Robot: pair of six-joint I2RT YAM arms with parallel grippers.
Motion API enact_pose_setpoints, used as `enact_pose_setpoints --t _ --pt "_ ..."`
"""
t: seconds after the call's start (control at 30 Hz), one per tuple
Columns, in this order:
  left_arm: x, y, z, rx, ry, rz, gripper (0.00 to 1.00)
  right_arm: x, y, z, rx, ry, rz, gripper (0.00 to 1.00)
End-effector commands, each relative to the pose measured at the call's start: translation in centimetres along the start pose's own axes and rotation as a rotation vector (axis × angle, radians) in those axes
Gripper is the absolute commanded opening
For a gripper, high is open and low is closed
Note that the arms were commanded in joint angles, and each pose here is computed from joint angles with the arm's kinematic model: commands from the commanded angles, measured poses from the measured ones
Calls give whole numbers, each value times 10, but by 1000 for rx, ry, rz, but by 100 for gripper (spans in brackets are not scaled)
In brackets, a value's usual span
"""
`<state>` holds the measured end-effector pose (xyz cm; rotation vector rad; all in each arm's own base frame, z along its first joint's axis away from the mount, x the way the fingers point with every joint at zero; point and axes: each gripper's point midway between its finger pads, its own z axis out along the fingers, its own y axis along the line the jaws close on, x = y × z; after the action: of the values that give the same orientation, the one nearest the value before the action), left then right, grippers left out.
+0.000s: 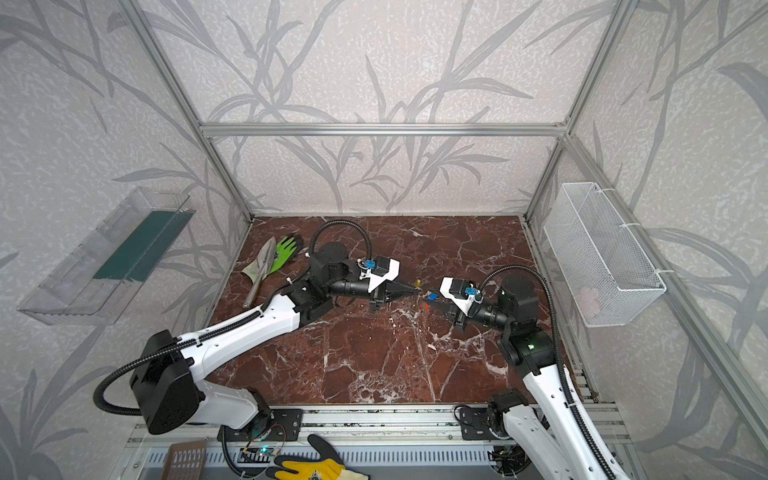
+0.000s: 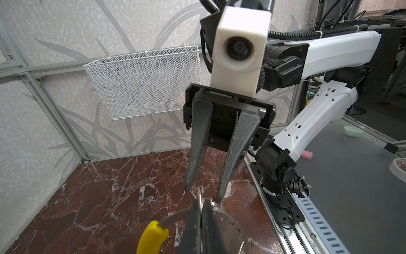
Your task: Put the keys on the keyring
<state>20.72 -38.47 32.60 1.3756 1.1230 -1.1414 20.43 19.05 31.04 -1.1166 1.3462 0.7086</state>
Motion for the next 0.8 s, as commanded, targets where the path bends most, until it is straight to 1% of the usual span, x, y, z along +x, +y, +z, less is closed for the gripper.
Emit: enact_pose_setpoints --t 0.0,0.27,0.67,0.7,0.77 --pt "-17 -7 -5 21 -28 47 0 -20 0 0 -31 -71 -17 25" --pt "-16 -9 -4 33 -20 49 0 -17 1 3 -52 -79 4 19" --pt "-19 -9 -1 55 -27 57 0 -10 7 7 -113 -65 51 12" --pt "-19 -9 0 56 -28 57 0 -9 7 7 -118 -63 56 11" --pt "-20 -9 0 58 -28 58 0 -8 8 8 -129 -60 61 6"
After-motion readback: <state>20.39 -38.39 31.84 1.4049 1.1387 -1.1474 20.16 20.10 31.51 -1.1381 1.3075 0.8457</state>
